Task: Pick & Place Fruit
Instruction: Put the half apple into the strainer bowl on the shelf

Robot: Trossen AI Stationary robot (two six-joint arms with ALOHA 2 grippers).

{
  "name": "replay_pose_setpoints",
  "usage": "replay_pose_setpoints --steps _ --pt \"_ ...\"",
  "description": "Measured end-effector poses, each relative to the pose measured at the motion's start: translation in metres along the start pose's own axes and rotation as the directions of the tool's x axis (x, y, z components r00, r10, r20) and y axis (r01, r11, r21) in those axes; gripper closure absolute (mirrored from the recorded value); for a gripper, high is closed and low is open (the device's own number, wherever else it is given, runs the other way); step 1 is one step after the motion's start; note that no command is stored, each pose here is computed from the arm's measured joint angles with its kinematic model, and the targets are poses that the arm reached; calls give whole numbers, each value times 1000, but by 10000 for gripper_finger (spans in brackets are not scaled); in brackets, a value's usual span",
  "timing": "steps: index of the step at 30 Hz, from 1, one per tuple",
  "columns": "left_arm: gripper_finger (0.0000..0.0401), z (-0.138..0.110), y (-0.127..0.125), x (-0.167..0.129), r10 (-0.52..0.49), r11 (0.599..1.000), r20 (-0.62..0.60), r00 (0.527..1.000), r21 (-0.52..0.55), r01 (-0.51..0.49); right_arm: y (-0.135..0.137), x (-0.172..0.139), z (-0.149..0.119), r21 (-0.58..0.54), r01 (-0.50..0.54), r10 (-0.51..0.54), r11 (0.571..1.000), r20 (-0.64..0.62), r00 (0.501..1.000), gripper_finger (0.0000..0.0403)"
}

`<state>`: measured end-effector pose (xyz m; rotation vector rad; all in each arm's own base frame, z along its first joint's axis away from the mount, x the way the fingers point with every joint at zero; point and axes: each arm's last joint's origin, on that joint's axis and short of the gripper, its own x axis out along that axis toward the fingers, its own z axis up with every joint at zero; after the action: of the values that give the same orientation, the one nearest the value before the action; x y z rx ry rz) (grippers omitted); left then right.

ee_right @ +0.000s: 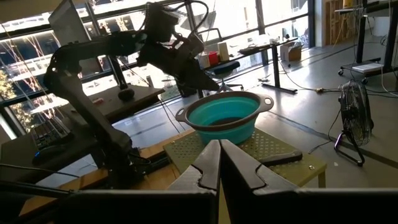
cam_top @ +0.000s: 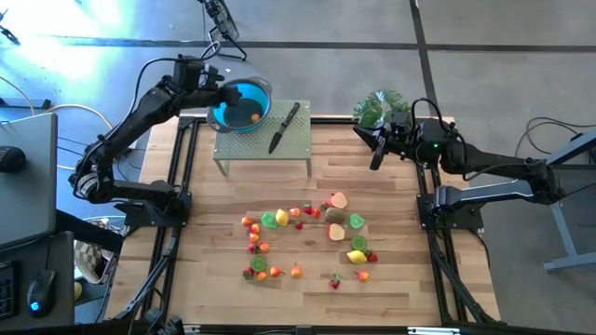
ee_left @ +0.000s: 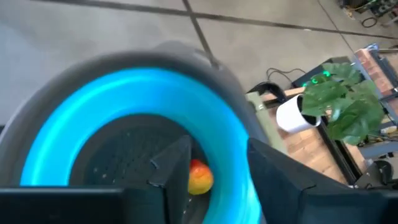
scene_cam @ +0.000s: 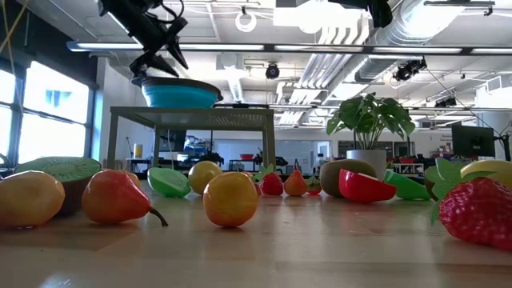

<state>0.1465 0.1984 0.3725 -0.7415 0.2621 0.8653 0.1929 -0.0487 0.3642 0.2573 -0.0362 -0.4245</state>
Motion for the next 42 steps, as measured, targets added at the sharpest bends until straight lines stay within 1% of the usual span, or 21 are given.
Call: replay_pose_setpoints --steps 2,5,12,16,22,25,29,32,34,36,42 --pt "275 5 -3 -4 -10 1000 16 1000 24 9 0 0 0 0 0 0 1000 0 1000 400" --pt "304 10 -8 -9 -50 997 26 998 66 48 0 0 0 0 0 0 1000 0 1000 400" --pt "362 8 -13 -10 -146 983 -27 989 108 148 0 0 0 0 -4 4 1000 -1 1000 401" --pt "394 1 -28 -10 -197 957 -53 979 205 204 1 0 0 0 -27 27 1000 -7 1000 401" --pt "396 -16 -55 -20 -283 912 -95 954 282 299 1 0 0 0 -31 31 1000 -8 999 401" --pt "400 -25 -69 -28 -320 878 -109 941 340 338 1 0 0 0 -34 34 999 -9 999 401" --pt "400 -33 -82 -42 -364 846 -115 924 374 379 2 0 0 1 -66 66 998 -17 998 401" --pt "400 -40 -89 -51 -381 836 -100 919 387 389 3 0 -1 1 -90 90 996 -24 996 401" --pt "400 -48 -93 -53 -374 844 -100 922 375 383 3 0 -1 2 -112 112 994 -30 993 401" --pt "400 -57 -98 -51 -377 843 -104 920 374 387 4 0 -1 3 -136 136 991 -38 990 401" --pt "401 -93 -116 -45 -435 821 -107 894 361 443 5 -1 -3 13 -187 187 982 -64 980 401"
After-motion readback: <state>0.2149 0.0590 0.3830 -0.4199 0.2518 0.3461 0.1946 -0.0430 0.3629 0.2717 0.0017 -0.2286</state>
